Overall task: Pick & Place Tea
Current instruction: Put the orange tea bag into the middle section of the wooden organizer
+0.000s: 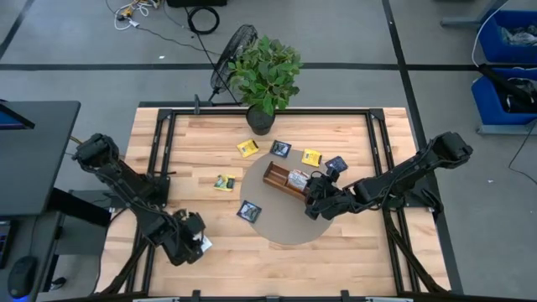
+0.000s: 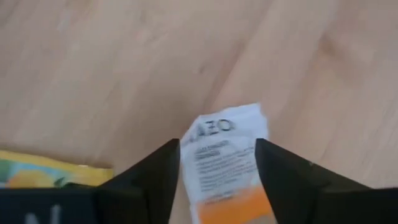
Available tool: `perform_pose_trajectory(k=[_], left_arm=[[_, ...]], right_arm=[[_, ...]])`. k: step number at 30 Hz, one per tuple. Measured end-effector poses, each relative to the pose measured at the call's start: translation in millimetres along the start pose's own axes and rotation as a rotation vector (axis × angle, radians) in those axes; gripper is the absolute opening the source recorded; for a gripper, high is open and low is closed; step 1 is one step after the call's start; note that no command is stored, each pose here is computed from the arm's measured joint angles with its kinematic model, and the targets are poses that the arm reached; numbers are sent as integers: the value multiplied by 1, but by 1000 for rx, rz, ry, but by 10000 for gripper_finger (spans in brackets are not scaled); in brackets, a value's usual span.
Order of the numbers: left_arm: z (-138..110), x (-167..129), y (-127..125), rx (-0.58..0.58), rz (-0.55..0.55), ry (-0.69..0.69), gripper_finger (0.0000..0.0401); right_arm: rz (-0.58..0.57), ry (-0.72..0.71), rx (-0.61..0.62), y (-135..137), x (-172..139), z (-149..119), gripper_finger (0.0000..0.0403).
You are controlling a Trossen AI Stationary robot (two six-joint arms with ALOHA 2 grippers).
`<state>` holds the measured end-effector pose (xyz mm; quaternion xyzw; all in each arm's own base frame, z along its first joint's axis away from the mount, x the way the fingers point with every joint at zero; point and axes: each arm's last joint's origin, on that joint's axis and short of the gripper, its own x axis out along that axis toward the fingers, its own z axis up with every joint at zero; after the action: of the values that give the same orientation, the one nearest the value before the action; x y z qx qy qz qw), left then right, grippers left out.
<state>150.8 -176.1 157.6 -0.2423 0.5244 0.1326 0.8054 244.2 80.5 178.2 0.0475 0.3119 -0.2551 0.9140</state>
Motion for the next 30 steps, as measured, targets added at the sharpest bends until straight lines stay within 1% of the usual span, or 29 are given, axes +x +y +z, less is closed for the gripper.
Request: perform_pose_trajectory(k=[3,6,10,14,21,25,30], left_arm=[[-5,1,0,12,12,-1,237],[-6,6,1,7,48,-1,239],[-6,17,0,6,75,0,234],[-8,25,1,20,111,21,220],[-8,24,2,68,111,14,164],[-7,22,0,89,91,4,122],[-6,22,0,115,90,-2,63]], right_arm=[[2,2,0,0,0,0,235],[6,4,-1,0,0,0,235],[8,5,-2,0,0,0,235],[7,5,-2,0,0,0,235],[7,5,-2,0,0,0,235],[7,5,-2,0,0,0,235],[7,5,-2,0,0,0,235]])
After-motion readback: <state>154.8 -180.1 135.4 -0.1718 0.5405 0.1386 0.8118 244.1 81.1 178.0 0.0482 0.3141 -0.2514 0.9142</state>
